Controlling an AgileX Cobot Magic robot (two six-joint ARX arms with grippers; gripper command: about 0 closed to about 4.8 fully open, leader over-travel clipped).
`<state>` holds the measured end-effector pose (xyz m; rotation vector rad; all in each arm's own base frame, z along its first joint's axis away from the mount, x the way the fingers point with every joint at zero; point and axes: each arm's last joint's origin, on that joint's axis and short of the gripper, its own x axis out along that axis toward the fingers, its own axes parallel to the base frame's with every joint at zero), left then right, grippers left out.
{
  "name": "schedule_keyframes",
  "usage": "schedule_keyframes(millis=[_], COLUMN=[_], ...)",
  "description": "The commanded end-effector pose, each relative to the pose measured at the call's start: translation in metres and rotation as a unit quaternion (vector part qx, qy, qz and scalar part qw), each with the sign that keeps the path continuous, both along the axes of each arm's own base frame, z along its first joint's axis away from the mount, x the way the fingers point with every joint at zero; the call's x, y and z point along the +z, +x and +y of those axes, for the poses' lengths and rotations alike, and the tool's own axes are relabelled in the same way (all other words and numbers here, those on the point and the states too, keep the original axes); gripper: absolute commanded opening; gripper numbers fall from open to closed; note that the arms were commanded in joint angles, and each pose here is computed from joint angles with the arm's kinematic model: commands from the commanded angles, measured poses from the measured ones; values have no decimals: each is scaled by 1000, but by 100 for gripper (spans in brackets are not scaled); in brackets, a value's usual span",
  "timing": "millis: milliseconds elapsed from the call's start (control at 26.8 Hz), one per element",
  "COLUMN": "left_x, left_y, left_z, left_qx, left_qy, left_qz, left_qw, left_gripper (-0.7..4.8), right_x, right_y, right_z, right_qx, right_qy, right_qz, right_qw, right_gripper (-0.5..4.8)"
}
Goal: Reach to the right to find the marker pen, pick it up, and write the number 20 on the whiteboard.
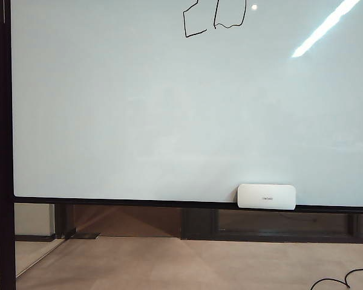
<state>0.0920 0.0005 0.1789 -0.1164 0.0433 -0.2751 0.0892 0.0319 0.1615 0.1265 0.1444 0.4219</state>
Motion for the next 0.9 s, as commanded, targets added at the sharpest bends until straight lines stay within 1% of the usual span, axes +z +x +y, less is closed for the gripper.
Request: schedule_keyframes(millis=[37, 261, 560, 747, 896], left_x=[0, -13, -17, -24, -25], left_y=[1, 3, 4, 4, 4], left_z=[-1, -1, -1, -1, -1], left_qx=[-6, -9, -5, -8, -8], left_qy=[4, 0, -3, -7, -7], left_qz=[-10, 8, 14, 44, 49], left_qw=[1000, 1000, 1000, 999, 999], left_gripper=[-5, -4, -5, -4, -4], right_x=[2, -7, -9, -9, -9], right_y=[0, 2, 1, 1, 1], right_z=[0, 0, 0, 0, 0], right_qx=[-10, -9, -9, -9, -9], right_qy=[2, -5, -7, -8, -8], right_qz=[-7, 6, 14, 14, 14], right_qw=[1000, 1000, 1000, 1000, 1000], right_gripper=[-1, -1, 0, 0, 0])
